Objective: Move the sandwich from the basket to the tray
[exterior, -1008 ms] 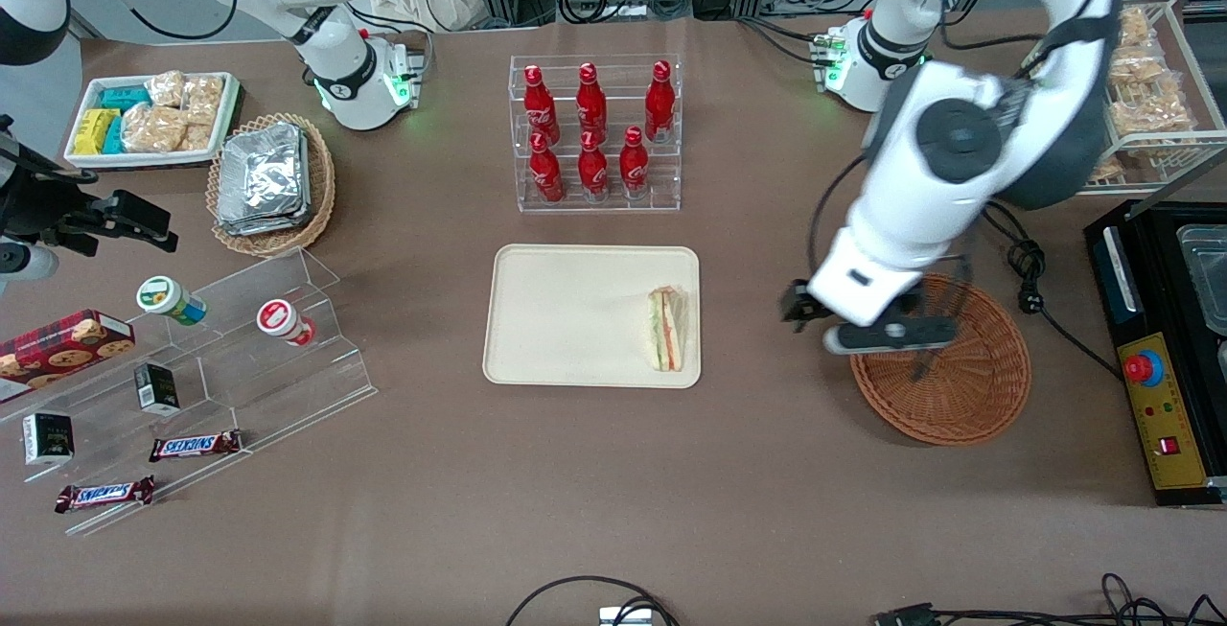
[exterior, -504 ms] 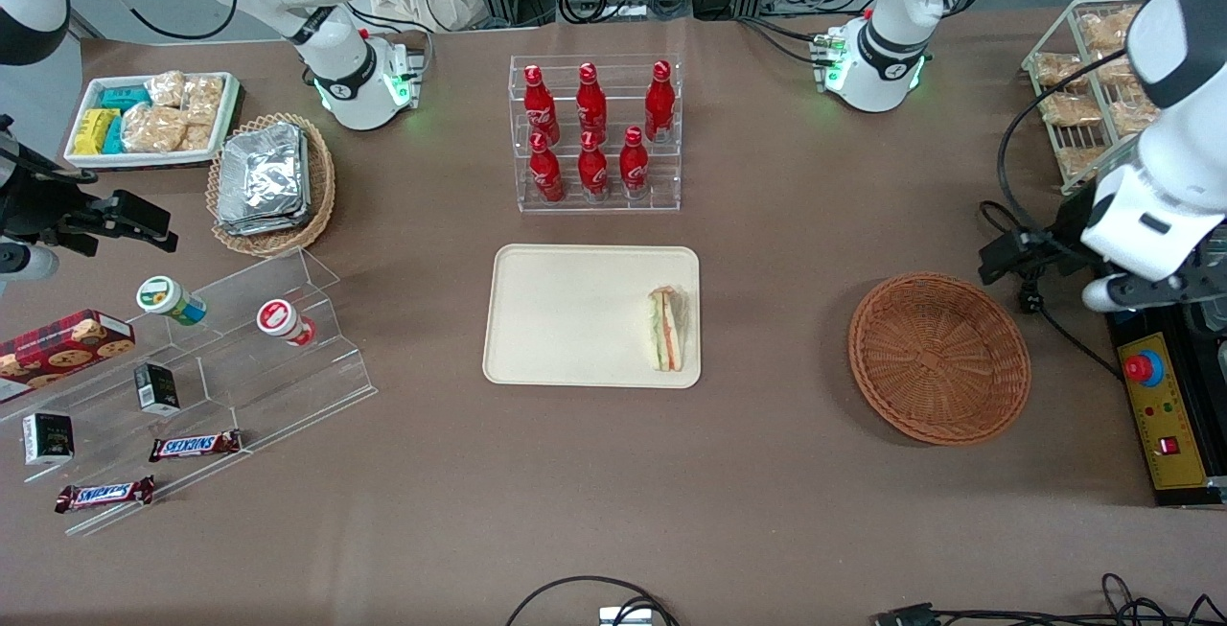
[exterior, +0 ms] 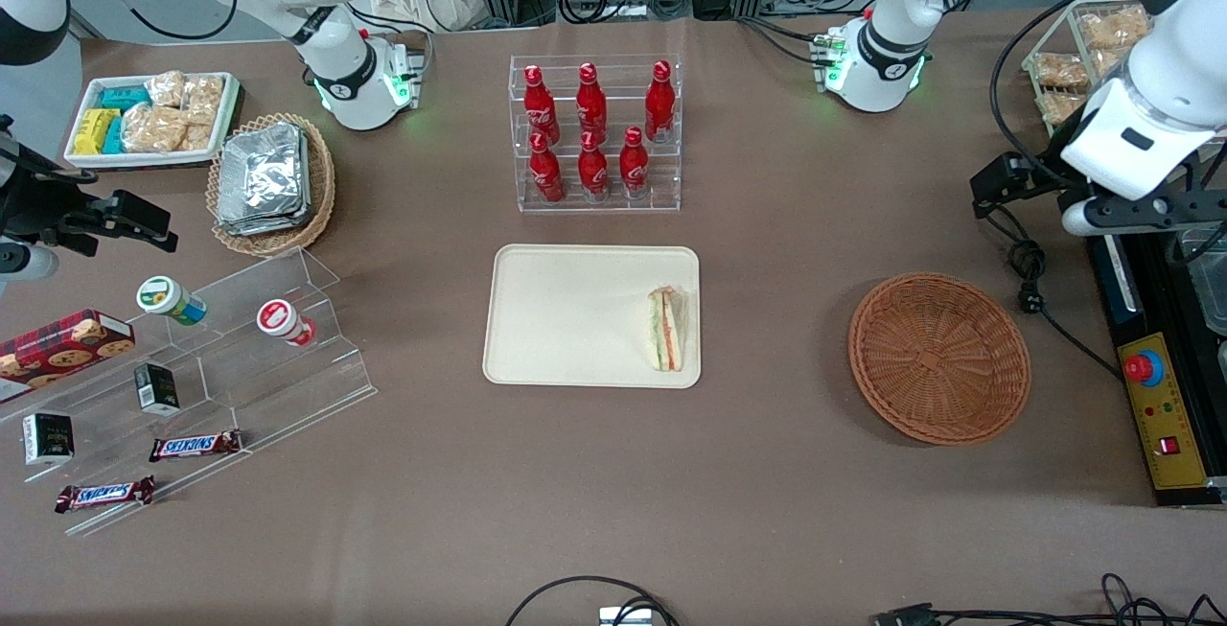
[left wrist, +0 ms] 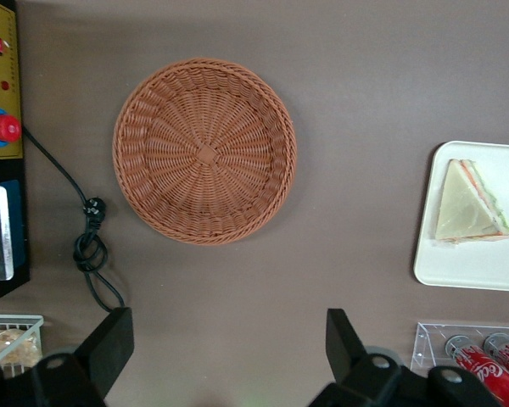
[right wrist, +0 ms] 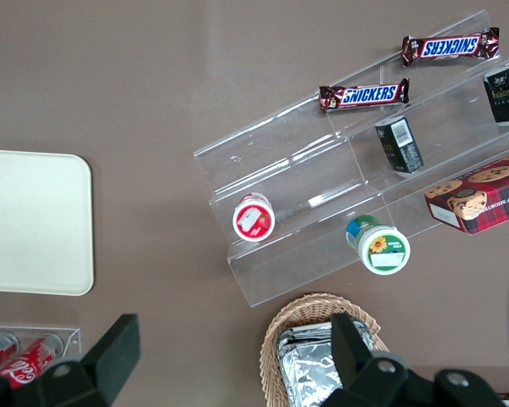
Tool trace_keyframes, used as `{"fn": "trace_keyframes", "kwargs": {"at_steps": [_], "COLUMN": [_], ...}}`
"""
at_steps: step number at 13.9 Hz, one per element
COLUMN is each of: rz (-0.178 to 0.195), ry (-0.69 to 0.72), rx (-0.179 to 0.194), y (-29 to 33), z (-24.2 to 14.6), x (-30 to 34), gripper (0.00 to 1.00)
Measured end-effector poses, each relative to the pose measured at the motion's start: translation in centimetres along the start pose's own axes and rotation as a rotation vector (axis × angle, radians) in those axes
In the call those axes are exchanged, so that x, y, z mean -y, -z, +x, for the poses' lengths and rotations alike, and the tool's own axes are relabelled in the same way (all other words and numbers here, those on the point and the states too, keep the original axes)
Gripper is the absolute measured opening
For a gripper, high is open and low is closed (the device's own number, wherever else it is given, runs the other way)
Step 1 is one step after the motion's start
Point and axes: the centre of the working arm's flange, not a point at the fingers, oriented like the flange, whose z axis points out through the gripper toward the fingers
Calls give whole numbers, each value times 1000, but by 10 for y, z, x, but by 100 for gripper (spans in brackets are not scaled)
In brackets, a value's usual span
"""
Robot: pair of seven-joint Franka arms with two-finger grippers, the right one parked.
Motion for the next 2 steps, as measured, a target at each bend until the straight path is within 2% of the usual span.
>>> {"fn": "trace_keyframes", "kwargs": {"at_steps": [2], "rz": [11], "ry": [-1], "rx": [-2], "y": [0], "z": [0], "x": [3], "gripper": [100]}}
